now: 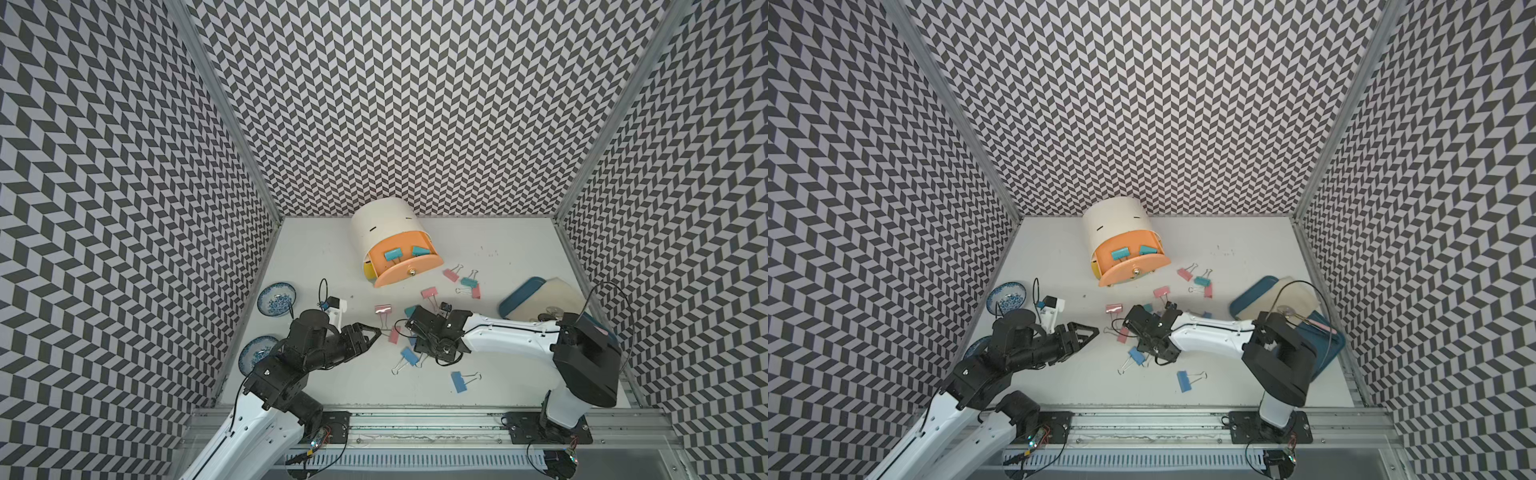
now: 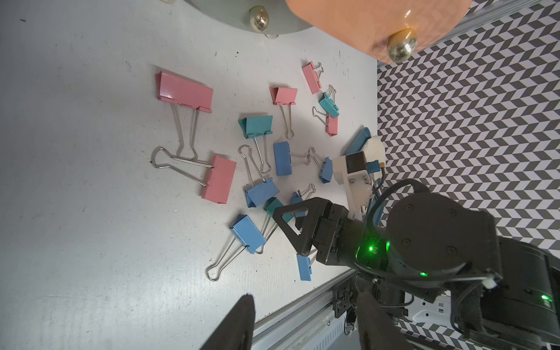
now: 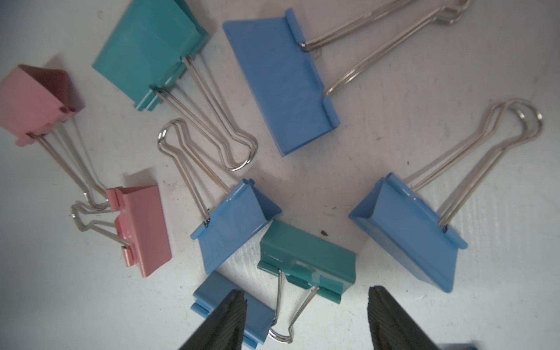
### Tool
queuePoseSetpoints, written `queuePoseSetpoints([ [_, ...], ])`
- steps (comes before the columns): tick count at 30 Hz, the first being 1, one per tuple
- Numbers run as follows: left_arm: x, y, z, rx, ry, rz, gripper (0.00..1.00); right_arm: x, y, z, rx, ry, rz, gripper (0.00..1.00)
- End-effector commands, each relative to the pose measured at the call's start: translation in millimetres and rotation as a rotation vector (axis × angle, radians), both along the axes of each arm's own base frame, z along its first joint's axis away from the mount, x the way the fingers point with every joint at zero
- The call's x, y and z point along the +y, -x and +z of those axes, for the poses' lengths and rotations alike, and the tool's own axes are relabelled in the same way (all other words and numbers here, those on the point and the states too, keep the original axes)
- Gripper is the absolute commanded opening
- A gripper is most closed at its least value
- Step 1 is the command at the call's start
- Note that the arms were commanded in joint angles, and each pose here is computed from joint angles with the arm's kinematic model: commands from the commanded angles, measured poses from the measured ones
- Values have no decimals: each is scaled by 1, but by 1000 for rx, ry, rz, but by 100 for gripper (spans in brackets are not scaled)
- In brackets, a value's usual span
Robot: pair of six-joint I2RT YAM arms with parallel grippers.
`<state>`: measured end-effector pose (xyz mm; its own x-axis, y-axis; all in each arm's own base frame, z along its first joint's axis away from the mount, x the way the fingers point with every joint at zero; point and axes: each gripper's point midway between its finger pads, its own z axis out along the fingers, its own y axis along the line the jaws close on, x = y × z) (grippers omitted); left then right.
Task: Put the binder clips in the drawer according to color
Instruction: Pick up the binder clip at the center of the board.
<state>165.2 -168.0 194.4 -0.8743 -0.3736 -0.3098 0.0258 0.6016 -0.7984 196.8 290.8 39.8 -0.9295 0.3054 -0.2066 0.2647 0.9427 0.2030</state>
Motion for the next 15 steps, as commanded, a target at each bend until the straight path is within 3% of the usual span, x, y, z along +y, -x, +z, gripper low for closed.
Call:
queuePoseSetpoints([
  [1, -2, 2, 17, -53, 18, -27, 58, 0, -4, -1, -18, 20, -20, 69],
  [15, 1, 6, 20, -57, 8, -22, 58, 7, -14, -7, -32, 34, -35, 71],
])
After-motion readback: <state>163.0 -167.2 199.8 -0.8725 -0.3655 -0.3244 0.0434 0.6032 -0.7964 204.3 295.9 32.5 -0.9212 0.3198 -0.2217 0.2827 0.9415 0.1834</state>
